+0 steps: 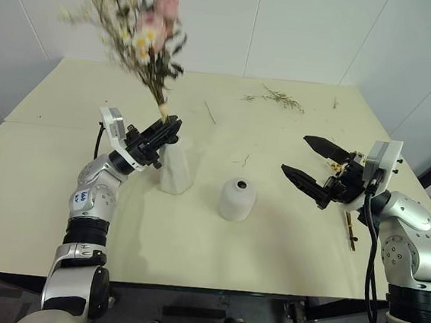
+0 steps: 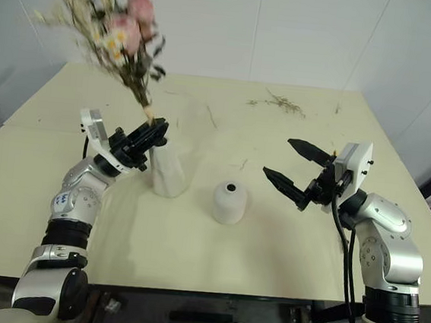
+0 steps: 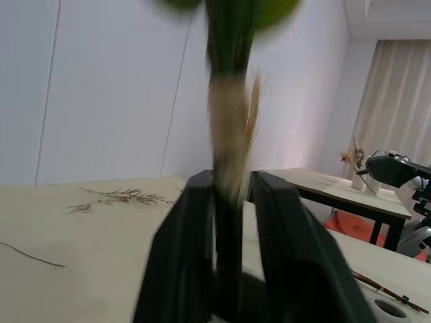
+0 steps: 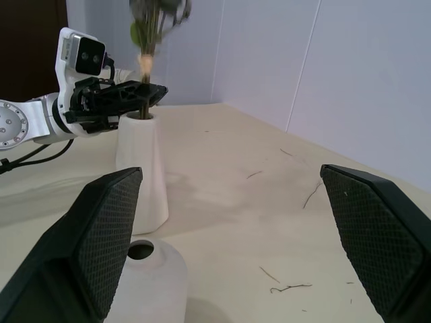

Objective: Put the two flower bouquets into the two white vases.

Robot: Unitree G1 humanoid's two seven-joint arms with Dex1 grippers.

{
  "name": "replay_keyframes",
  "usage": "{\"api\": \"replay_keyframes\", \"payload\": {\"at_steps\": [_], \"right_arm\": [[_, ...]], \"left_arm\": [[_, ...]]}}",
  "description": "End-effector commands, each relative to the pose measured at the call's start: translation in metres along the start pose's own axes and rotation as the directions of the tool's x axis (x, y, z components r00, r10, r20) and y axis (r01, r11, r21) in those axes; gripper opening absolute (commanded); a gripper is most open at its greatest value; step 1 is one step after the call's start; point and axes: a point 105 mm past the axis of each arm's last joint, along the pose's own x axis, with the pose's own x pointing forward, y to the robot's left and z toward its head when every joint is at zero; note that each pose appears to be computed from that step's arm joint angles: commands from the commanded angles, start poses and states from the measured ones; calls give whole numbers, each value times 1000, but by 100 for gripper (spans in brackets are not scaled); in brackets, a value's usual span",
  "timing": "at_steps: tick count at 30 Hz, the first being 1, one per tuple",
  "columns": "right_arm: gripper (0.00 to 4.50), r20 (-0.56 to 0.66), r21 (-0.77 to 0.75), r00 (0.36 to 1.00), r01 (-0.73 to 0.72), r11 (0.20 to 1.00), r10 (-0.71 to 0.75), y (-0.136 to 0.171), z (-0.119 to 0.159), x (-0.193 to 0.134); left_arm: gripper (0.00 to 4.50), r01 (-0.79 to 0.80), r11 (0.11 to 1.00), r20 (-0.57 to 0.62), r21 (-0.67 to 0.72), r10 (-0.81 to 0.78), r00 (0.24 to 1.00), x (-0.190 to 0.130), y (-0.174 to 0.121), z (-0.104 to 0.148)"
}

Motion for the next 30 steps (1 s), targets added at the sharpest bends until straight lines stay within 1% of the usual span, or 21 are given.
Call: {"api": "replay_keyframes", "payload": {"at_steps": [1, 2, 6, 8, 9, 12, 15, 16, 19, 20, 21, 22, 23, 25, 26, 27, 28, 29, 30], "right_arm": [[450, 31, -49, 999, -15, 999, 17, 4, 13, 1], [450, 30, -49, 999, -14, 999, 16, 4, 12, 0], [450, 27, -49, 1000, -12, 999, 14, 3, 12, -1], [450, 20, -48, 1000, -10, 999, 11, 2, 11, -2], [450, 15, -48, 1000, -10, 999, 10, 1, 11, -3], [450, 2, -46, 1000, -8, 999, 8, -3, 9, -5], [450, -9, -48, 1000, -1, 999, 1, -8, 10, -7], [450, -8, -49, 1000, 17, 999, -17, -13, 14, -8], [450, -27, -71, 999, 42, 997, -44, -24, 22, -11], [450, -48, -78, 997, 53, 996, -57, -29, 23, -14], [450, -102, -86, 991, 78, 993, -87, -38, 23, -20], [450, -213, -82, 968, 121, 989, -136, -49, 17, -30], [450, -320, -78, 928, 174, 982, -190, -60, 12, -42], [450, -439, -67, 861, 254, 965, -257, -75, 8, -63], [450, -529, -58, 802, 291, 955, -277, -79, 1, -77], [450, -599, -82, 743, 314, 946, -298, -84, -5, -90], [450, -668, -92, 667, 366, 926, -330, -89, -11, -104], [450, -739, -111, 576, 407, 907, -349, -93, -18, -118], [450, -785, -128, 507, 430, 894, -356, -95, -21, -127]], "left_arm": [[219, 29, 997, 11, 70, -30, 999, 1, -4, 16], [245, 30, 994, -5, 102, -30, 1000, -2, -5, 17], [370, 49, 988, -39, 147, -44, 998, -8, -9, 26], [432, 95, 973, -142, 212, -66, 988, -24, -12, 28], [432, 102, 969, -190, 227, -58, 980, -33, -11, 30], [432, 132, 958, -280, 254, -57, 958, -48, -11, 31], [432, 132, 950, -338, 282, -30, 941, -59, -6, 38], [432, 145, 947, -359, 287, -34, 933, -62, -5, 43], [432, 204, 934, -414, 293, -69, 908, -68, -9, 51], [432, 239, 929, -432, 283, -99, 897, -68, -14, 54], [432, 291, 918, -448, 269, -148, 882, -68, -21, 59], [432, 329, 909, -454, 257, -187, 871, -67, -29, 65], [432, 376, 897, -451, 234, -242, 859, -65, -39, 71], [432, 417, 887, -436, 196, -302, 847, -60, -52, 77], [432, 437, 885, -430, 163, -335, 839, -59, -58, 79], [432, 449, 884, -424, 128, -361, 831, -58, -63, 80], [432, 466, 879, -425, 98, -386, 819, -58, -68, 81], [432, 485, 872, -446, 61, -411, 795, -59, -73, 78], [432, 506, 863, -474, 23, -436, 765, -63, -78, 76]]}}
